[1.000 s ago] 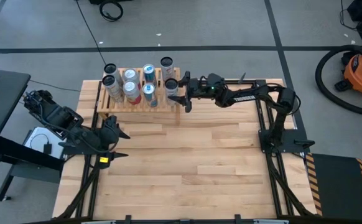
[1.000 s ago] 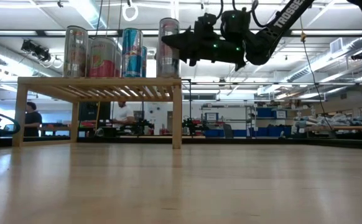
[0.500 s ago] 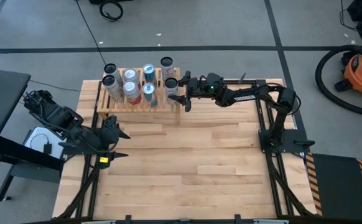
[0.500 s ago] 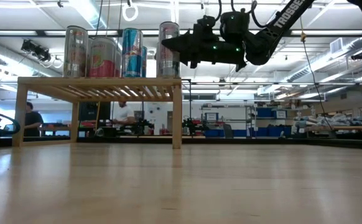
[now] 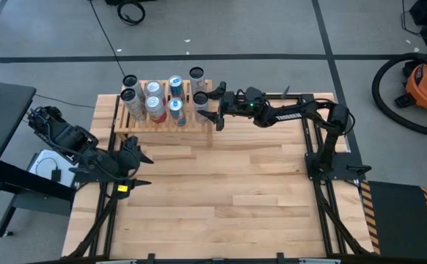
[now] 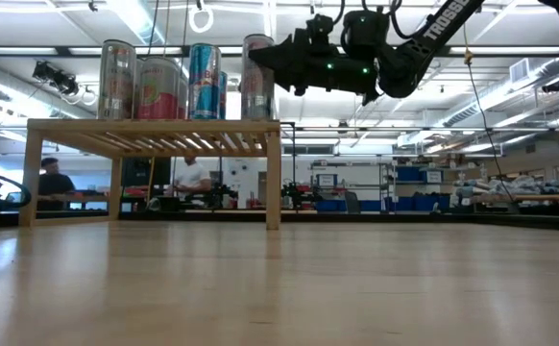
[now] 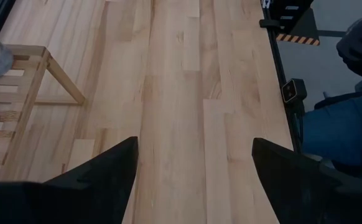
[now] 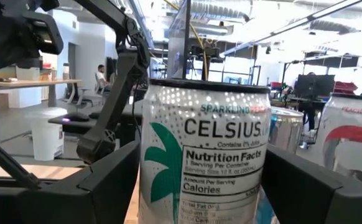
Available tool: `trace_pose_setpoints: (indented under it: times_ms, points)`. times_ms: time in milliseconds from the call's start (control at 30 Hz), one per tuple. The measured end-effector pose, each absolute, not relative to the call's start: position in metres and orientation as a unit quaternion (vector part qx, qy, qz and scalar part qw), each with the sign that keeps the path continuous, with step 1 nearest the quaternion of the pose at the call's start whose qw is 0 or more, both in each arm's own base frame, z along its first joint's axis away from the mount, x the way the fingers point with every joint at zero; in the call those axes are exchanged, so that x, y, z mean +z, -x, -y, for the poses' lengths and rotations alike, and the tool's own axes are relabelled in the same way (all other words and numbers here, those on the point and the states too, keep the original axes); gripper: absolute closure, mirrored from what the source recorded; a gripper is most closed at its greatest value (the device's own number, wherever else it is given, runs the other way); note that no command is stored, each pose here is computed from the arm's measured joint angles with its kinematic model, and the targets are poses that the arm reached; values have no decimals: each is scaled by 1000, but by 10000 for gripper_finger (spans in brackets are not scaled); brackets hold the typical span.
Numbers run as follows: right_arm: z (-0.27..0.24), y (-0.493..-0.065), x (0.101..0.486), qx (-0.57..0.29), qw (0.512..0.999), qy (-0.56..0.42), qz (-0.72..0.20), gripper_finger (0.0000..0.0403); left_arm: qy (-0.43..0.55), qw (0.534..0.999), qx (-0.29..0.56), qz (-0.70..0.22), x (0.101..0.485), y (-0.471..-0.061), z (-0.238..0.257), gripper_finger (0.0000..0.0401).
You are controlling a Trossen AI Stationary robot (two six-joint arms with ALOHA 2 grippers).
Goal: Place canned beverage on shelf
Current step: Put the white pink soda can on the shelf aligned with the other white pink soda can, then return to Home Position
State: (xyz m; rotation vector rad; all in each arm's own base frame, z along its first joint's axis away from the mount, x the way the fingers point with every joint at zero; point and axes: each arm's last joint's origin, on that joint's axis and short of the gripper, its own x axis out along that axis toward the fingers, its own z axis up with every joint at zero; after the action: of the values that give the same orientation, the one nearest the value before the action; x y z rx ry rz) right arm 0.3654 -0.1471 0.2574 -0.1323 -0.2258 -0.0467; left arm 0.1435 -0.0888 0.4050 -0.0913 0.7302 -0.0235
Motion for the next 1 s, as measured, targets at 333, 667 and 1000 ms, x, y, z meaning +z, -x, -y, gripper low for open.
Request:
trace_pose_setpoints:
  times_ms: [333, 667, 1000]
  points:
    - [147, -366, 256, -27, 991, 66, 109, 82, 45, 933, -12, -357, 405, -143, 89, 86]
    - [143, -359, 274, -12, 987, 80, 138, 82, 43, 934, -5, -355, 405, -144, 88, 86]
    - [138, -340, 308, 9, 984, 76, 162, 82, 16, 937, -2, -348, 405, -144, 87, 86]
